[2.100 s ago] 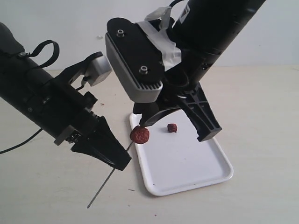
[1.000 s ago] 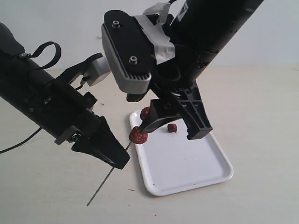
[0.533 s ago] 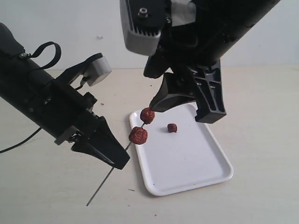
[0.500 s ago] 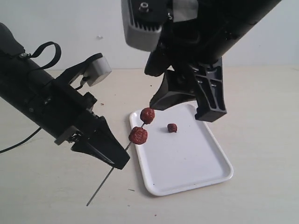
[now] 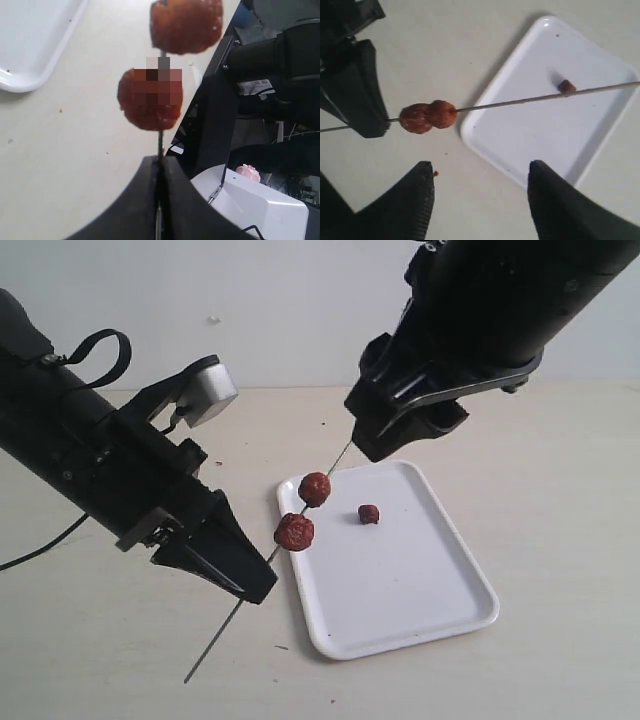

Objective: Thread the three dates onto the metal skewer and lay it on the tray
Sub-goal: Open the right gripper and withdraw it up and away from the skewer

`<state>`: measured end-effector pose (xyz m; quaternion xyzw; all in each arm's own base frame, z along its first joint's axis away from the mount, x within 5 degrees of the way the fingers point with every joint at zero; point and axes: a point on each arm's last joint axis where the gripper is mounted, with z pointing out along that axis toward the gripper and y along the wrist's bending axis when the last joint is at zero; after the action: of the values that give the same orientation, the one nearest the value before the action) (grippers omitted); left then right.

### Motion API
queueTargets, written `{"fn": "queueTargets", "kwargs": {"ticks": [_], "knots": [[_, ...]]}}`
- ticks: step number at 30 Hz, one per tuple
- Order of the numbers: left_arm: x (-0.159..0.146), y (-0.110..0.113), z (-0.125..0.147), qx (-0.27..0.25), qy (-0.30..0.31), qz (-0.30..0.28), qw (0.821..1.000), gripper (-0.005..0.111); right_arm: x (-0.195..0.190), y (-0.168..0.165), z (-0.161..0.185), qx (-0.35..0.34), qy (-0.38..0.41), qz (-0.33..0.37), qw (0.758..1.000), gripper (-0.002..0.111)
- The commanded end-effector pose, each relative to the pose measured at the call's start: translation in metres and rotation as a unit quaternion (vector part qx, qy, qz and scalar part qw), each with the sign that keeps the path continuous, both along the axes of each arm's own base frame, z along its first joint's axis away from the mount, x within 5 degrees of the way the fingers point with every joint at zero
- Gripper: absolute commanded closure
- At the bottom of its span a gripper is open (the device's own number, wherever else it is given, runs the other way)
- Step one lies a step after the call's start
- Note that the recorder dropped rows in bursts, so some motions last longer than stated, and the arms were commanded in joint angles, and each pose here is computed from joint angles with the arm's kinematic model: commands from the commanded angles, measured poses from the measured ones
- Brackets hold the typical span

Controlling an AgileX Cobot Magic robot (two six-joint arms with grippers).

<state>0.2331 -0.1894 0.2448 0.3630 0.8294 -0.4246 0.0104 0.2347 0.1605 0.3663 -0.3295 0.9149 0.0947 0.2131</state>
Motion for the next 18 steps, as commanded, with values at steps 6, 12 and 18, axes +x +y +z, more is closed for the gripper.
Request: {"fn": "queueTargets", "kwargs": {"ticks": [6,12,18], "knots": [[0.000,-0.001,0.001,0.001,0.000,0.000,1.000,0.107,0.005,0.010,-0.008,0.046,0.050,-0.070,0.995,0.055],[0.000,-0.001,0.001,0.001,0.000,0.000,1.000,0.107,0.010,0.018,-0.018,0.052,0.073,-0.058,0.994,0.055],[0.002,0.004,-0.001,0.011,-0.011,-0.007,1.000,0.107,0.009,0.014,-0.008,0.062,0.034,-0.065,0.995,0.055]]}}
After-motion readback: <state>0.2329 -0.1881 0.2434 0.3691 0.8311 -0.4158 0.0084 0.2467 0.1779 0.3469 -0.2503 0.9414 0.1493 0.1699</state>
